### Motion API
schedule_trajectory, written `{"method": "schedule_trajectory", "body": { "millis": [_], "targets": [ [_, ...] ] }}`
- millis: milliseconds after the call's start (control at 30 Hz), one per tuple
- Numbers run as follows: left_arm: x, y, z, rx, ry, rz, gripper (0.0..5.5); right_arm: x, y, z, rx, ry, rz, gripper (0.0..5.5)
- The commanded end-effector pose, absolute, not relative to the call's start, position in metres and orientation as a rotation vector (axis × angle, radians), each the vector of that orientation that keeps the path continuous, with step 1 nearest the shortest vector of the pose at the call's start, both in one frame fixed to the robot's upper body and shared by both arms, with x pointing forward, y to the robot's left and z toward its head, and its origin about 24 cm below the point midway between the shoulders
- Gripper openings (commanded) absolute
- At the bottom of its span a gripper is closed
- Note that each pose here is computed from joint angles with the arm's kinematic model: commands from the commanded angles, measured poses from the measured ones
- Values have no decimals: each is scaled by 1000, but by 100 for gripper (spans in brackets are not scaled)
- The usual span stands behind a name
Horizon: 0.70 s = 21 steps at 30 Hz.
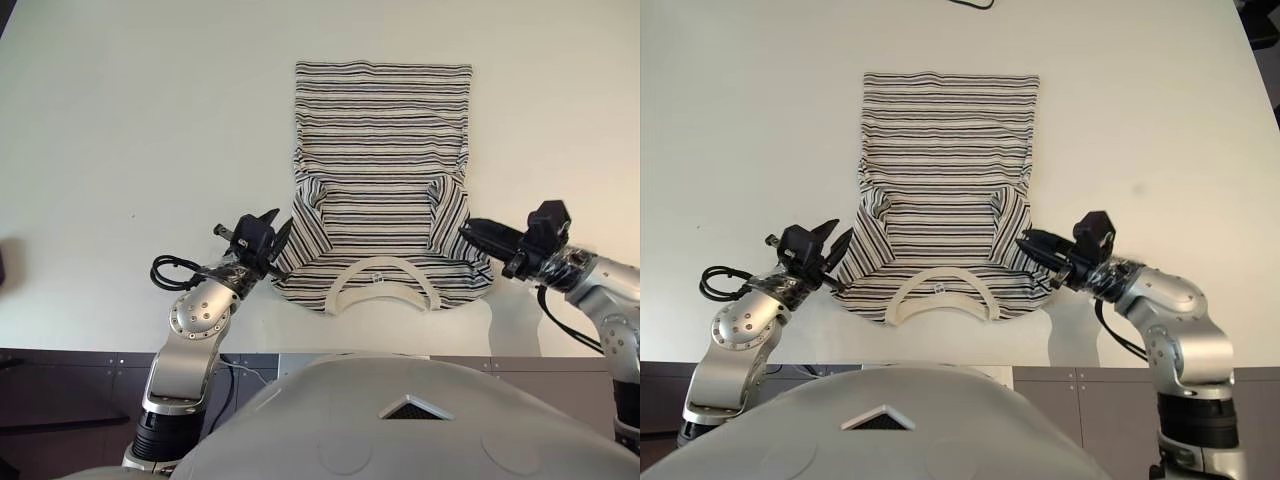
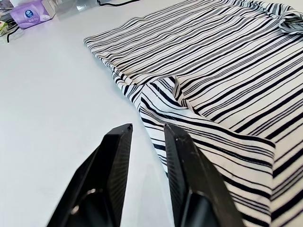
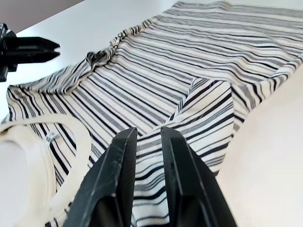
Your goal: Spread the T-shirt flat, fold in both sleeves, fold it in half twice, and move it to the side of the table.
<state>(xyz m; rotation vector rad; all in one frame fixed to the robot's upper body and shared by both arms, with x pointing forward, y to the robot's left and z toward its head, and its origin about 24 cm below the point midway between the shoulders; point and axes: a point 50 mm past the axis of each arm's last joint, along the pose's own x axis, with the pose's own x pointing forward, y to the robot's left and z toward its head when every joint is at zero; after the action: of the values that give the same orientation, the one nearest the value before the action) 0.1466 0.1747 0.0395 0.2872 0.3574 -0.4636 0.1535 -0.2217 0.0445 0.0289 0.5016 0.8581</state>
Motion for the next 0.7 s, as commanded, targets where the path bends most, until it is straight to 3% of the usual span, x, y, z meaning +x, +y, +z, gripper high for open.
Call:
{"method": "schedule_trajectory", "body": {
  "millis": [33, 200, 367, 533, 700],
  "targets": [
    [149, 184, 39, 334, 365, -482, 125, 132, -233, 8, -36, 620, 859, 91],
    [152, 187, 40, 381, 358, -513, 125, 135, -229, -2, -108, 548, 860, 91],
    [139, 211, 41, 516, 397, -570, 125, 148, -228, 38, -86, 410, 915, 91],
    [109, 232, 36, 730, 424, -769, 125, 172, -251, 75, -131, 335, 878, 91],
    [94, 228, 26, 968, 317, -1014, 192, 196, -273, 88, -175, 296, 799, 94]
  ]
}}
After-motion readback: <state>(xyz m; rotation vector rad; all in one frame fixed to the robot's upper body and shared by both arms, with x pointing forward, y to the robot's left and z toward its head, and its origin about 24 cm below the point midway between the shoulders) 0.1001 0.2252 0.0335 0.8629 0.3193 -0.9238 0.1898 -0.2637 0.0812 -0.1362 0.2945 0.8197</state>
